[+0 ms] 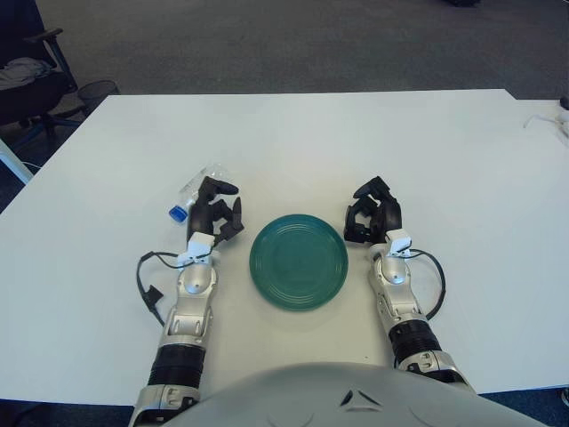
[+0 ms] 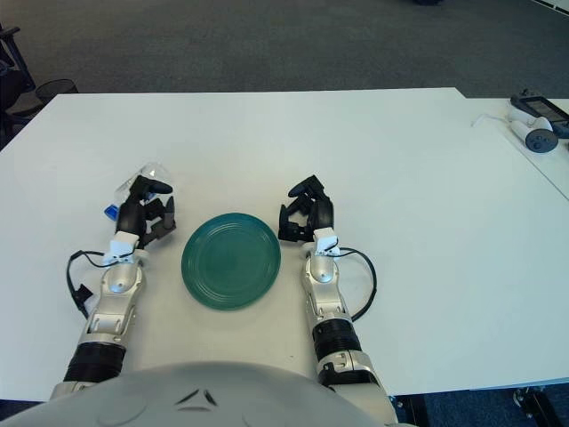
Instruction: Put the bottle into the plate.
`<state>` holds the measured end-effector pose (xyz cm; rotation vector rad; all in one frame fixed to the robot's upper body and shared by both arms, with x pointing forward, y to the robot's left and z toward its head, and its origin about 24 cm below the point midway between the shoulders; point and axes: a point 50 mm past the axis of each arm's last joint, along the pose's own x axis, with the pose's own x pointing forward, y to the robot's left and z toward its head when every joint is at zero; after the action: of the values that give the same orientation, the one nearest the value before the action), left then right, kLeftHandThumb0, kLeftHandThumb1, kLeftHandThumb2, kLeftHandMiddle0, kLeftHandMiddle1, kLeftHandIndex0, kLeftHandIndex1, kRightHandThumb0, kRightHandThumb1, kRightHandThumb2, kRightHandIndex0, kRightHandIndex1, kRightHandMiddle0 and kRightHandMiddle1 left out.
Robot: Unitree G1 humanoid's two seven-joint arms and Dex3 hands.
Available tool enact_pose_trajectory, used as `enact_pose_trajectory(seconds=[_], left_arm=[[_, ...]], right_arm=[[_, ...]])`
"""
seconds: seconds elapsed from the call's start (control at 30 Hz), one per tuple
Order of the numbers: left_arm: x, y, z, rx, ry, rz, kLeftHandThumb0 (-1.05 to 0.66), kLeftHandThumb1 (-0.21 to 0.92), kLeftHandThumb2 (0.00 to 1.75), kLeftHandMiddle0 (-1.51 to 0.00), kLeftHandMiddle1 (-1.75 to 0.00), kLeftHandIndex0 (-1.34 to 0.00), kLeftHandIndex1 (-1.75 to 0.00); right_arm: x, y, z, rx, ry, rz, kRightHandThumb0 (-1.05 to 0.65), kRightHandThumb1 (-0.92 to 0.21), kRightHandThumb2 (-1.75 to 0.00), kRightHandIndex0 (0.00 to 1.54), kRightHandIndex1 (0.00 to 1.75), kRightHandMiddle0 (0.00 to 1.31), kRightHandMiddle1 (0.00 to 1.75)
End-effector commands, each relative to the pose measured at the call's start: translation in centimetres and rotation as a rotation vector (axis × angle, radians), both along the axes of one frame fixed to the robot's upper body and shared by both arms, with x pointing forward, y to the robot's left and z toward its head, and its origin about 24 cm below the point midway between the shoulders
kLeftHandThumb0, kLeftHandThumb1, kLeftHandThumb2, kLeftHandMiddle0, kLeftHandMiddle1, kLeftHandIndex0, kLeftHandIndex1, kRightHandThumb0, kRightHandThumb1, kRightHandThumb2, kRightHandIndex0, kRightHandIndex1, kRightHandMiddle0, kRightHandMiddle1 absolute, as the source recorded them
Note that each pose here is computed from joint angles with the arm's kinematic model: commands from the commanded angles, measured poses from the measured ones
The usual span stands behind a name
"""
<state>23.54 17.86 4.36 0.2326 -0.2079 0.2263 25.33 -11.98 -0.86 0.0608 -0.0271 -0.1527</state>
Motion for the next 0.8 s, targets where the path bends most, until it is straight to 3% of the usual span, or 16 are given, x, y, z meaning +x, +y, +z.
enact_pose_trajectory(seconds=[0.0, 0.77], left_arm=[[0.7, -0.2, 2.4, 0.036, -0.128, -0.011, -0.40, 0.60, 0.96, -1.05, -1.75, -0.40, -1.75], [1.7, 0.2, 5.3, -0.047, -0.352, 0.005, -0.41, 0.58, 0.98, -0.96, -1.75, -0.42, -1.75]], right_arm=[[-4.0, -1.0, -5.8, 0.020, 0.314, -0.045, 0.00, -0.09, -1.54, 0.83, 1.63, 0.55, 1.75], [-4.1, -1.0, -5.8, 0.011, 0.317, -0.042, 0.00, -0.09, -1.54, 0.83, 1.62, 0.55, 1.75]])
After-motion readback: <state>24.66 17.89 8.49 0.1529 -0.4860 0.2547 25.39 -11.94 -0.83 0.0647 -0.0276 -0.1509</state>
